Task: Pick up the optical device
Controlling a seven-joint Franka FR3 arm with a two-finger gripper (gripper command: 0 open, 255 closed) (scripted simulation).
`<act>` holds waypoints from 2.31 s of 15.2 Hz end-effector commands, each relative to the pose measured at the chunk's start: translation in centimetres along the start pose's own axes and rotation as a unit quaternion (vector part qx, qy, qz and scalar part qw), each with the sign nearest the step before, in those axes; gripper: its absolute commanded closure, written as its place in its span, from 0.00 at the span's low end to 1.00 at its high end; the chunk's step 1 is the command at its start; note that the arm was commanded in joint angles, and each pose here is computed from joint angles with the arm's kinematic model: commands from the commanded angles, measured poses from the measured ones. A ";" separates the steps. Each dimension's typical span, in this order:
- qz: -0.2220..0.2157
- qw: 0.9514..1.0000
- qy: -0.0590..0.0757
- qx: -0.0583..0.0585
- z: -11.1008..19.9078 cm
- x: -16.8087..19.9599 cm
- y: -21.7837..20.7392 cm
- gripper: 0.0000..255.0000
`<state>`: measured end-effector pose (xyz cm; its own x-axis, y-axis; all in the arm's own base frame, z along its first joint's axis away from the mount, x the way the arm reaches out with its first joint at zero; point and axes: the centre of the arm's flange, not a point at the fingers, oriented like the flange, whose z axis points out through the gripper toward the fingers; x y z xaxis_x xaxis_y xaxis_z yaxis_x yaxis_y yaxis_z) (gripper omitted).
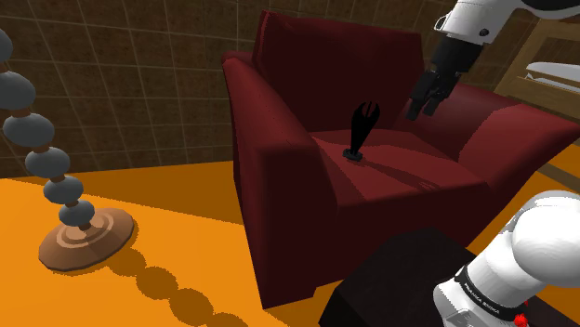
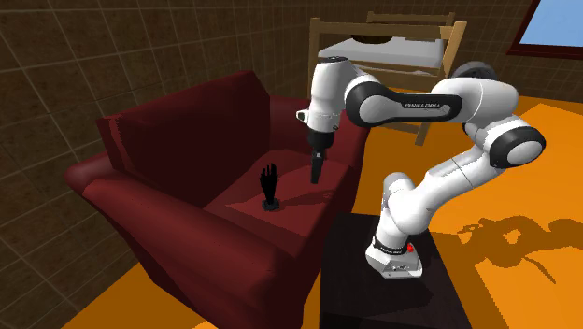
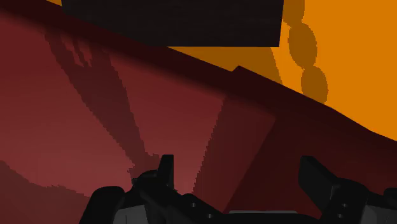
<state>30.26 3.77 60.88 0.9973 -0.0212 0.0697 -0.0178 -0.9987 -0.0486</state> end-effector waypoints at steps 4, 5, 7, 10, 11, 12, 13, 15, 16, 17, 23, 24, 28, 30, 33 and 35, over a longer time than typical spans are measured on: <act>0.072 0.997 -0.032 0.008 0.3 4.8 1.3 0.00; 0.096 0.994 -0.042 0.011 0.5 6.3 1.9 0.00; 0.143 0.988 -0.064 0.016 1.0 9.3 3.2 0.00; 0.214 0.972 -0.095 0.024 2.0 13.5 5.8 0.00; 0.237 0.965 -0.105 0.027 2.4 14.7 6.8 0.00; 0.260 0.958 -0.115 0.029 2.8 16.0 7.8 0.00; 0.283 0.950 -0.125 0.032 3.2 17.1 8.9 0.00; 0.328 0.933 -0.145 0.037 4.2 19.3 11.2 0.00; 0.350 0.923 -0.155 0.039 4.8 20.2 12.5 0.00; 0.372 0.912 -0.165 0.042 5.3 21.1 13.7 0.00; 0.381 0.908 -0.169 0.043 8.2 21.3 14.4 0.00; 0.381 0.908 -0.169 0.043 8.7 21.2 14.4 0.00; 0.381 0.908 -0.169 0.043 9.6 21.2 14.4 1.00; 0.381 0.908 -0.169 0.043 9.6 21.2 14.4 1.00; 0.381 0.908 -0.169 0.043 9.5 21.2 14.4 1.00; 0.381 0.908 -0.169 0.043 9.5 21.2 14.4 1.00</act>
<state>51.76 -10.70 52.27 0.6631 -0.6749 -0.3237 -0.7209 -0.6922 -0.0336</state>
